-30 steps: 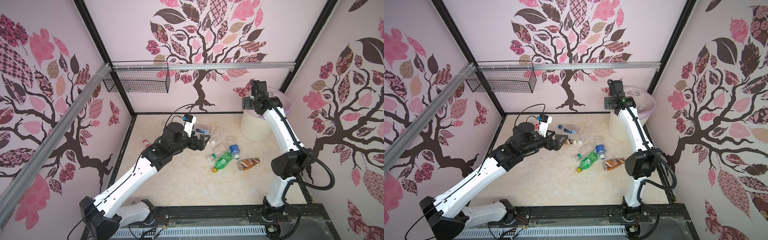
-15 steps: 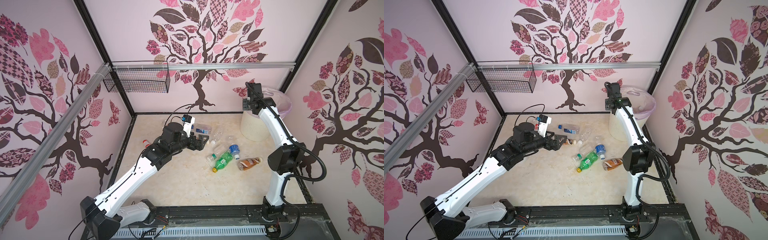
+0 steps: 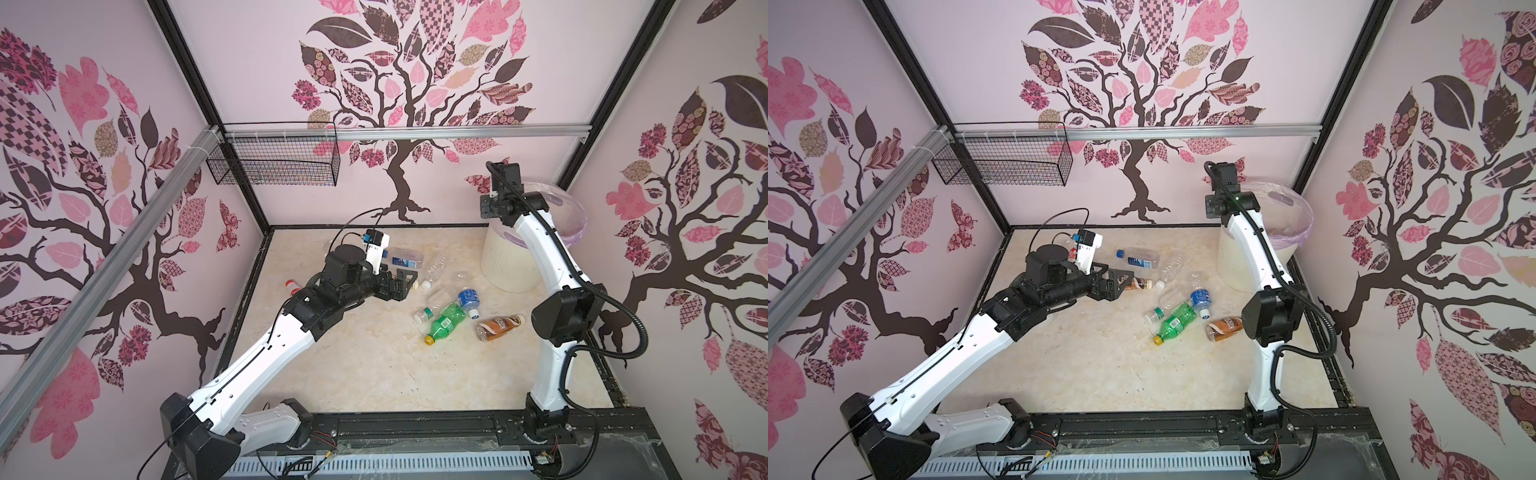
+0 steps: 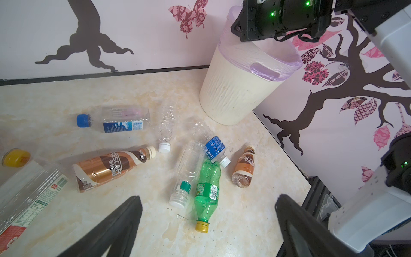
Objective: Throw the plastic bottles in the bin
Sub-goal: Move the trash bin to the top-center of the table.
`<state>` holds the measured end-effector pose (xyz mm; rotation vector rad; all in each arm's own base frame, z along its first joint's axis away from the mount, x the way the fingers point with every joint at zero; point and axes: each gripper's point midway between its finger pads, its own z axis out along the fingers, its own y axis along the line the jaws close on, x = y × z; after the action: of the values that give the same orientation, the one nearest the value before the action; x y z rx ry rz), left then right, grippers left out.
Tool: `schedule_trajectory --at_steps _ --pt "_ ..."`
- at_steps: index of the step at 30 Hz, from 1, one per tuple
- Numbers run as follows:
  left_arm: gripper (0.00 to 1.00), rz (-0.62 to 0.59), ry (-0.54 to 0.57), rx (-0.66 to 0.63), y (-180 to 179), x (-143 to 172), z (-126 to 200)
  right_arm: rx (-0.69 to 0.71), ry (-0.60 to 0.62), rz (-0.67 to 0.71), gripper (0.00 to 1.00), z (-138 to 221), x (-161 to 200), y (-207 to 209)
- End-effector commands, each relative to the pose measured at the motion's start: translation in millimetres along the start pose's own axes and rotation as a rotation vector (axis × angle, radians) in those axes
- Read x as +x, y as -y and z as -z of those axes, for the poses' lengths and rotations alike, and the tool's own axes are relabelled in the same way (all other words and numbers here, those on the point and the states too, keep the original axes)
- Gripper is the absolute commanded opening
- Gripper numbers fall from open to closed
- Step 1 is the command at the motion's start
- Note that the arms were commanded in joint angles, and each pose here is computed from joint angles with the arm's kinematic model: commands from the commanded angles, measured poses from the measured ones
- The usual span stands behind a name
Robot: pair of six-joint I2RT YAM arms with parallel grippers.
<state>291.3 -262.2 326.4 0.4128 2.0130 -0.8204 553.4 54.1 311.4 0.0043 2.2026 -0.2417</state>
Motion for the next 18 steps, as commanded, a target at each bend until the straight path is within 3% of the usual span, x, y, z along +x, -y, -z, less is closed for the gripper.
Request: schedule_trajectory --at_steps 1,18 --pt "0.98 -0.006 -0.004 -0.014 -4 5 5 -0.08 -0.05 0.052 0.06 -10 13 -36" --pt "0.98 -0.013 -0.001 -0.048 -10 7 11 -0.312 0.008 0.075 0.04 5 -6 -114"
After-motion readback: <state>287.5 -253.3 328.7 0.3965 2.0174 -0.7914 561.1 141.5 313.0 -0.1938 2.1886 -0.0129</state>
